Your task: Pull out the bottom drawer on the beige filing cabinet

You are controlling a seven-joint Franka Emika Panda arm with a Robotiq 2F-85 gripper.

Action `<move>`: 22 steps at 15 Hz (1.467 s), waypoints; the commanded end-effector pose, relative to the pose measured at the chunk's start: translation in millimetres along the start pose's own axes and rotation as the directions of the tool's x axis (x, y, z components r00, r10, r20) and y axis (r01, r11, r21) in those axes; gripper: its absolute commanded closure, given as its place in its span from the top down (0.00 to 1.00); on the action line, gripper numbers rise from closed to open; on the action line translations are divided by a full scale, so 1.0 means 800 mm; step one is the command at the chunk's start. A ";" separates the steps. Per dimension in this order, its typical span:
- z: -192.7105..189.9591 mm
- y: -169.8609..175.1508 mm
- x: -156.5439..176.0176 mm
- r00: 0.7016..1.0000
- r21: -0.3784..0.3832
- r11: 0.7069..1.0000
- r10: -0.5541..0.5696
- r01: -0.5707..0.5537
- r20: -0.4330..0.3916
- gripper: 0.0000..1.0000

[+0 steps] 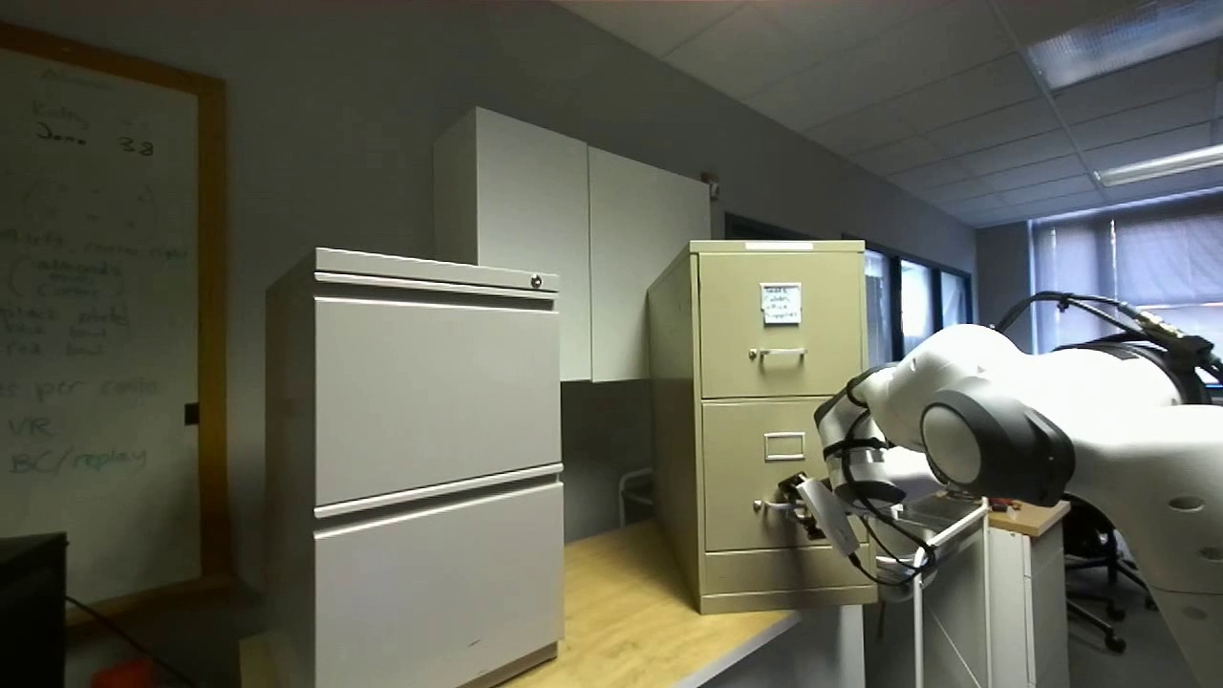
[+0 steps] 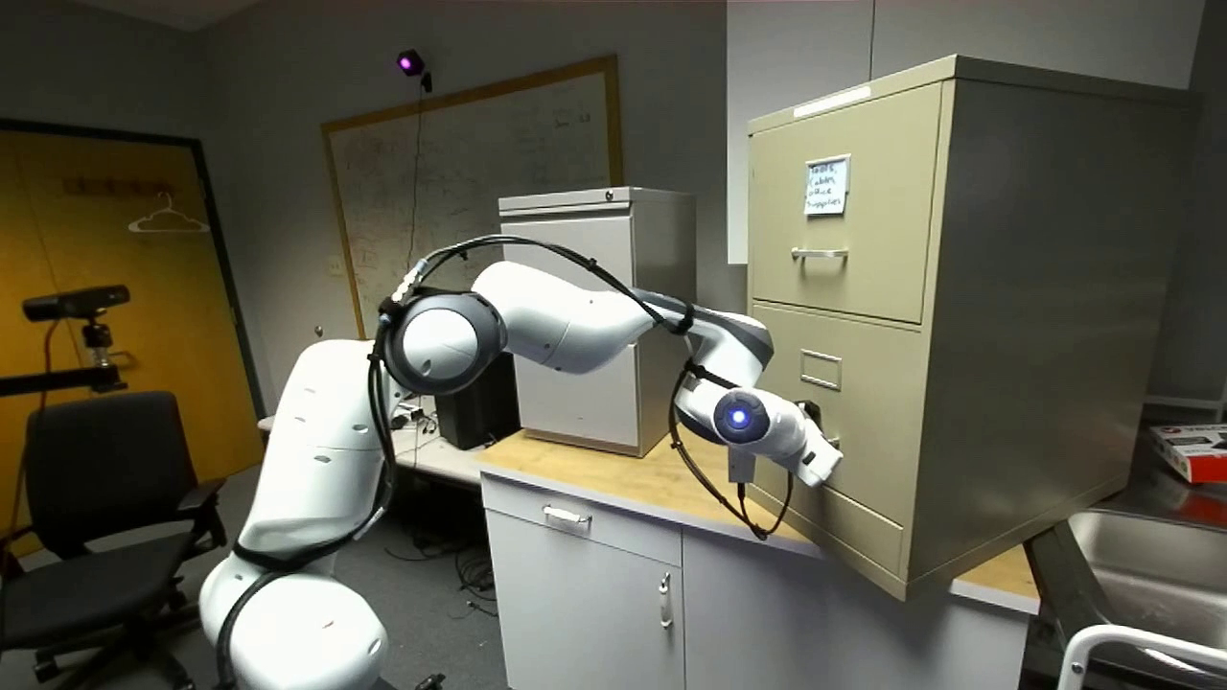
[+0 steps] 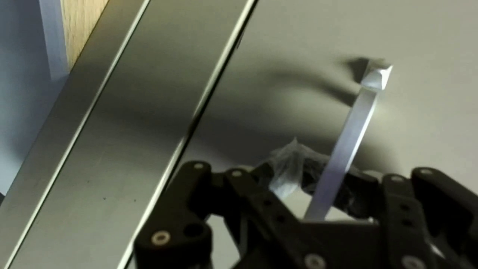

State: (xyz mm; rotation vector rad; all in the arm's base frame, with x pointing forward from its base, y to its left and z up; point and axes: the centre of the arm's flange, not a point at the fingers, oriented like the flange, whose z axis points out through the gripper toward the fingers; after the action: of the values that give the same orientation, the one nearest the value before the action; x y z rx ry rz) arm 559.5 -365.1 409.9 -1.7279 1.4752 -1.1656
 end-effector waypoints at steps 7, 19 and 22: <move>-0.025 -0.002 -0.118 0.979 -0.131 0.982 -0.115 0.138 0.168 0.01; -0.093 0.031 -0.155 0.974 -0.103 0.992 -0.041 0.066 0.223 0.01; -0.111 0.037 -0.167 0.971 -0.102 0.993 -0.029 0.055 0.239 0.01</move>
State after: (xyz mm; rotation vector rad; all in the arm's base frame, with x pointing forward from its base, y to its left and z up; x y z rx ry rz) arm 492.3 -294.2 425.2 -1.8884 1.4125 -1.0602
